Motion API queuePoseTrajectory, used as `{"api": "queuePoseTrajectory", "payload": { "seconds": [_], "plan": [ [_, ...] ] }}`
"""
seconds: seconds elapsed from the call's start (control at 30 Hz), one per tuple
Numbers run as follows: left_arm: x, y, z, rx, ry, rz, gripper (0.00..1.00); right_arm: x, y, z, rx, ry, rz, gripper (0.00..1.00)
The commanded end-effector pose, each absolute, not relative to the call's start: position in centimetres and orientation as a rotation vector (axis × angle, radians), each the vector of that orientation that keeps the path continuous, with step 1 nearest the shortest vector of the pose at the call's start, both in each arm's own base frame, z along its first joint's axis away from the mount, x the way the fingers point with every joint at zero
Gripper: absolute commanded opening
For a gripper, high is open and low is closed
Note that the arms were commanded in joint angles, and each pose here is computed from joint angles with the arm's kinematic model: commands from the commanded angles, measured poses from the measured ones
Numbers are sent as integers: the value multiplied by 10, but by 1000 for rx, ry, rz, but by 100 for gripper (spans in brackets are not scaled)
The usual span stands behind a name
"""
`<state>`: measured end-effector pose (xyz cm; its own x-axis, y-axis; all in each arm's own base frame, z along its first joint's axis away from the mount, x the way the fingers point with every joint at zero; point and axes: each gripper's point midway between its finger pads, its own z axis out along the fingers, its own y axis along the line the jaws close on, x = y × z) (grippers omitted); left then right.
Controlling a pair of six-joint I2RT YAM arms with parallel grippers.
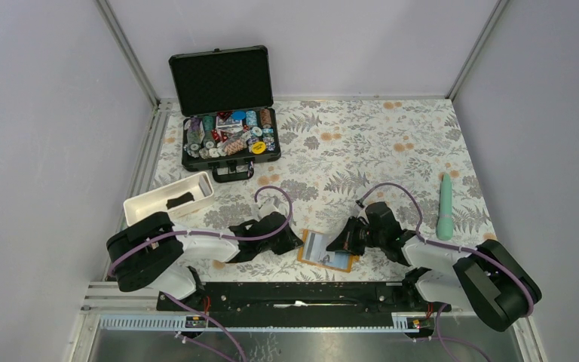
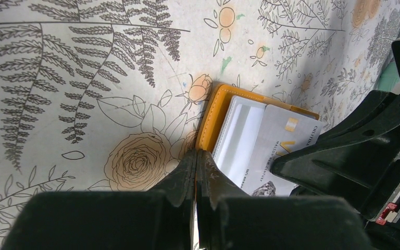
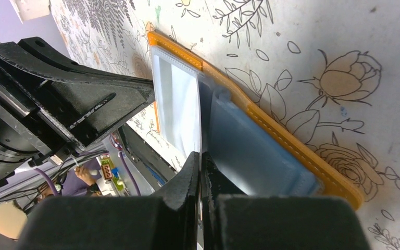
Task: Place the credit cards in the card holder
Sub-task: Insert the credit card into the card holder.
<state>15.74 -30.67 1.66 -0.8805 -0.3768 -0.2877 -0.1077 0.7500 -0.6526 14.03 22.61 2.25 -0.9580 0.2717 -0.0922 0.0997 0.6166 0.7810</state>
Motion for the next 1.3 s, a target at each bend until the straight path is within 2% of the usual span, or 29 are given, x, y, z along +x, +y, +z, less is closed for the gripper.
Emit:
{"api": "queuePoseTrajectory", "payload": {
  "seconds": [0.0, 0.63, 1.27],
  "plan": [
    [143, -287, -5, -349, 2609, -803, 0, 133, 220, 9, 351, 2684, 1217, 0],
    [143, -286, -3, -359, 2593, -820, 0, 129, 220, 2, 420, 2680, 1234, 0],
    [140, -274, -9, -396, 2593, -789, 0, 137, 227, 37, 503, 2495, 1400, 0]
  ]
}}
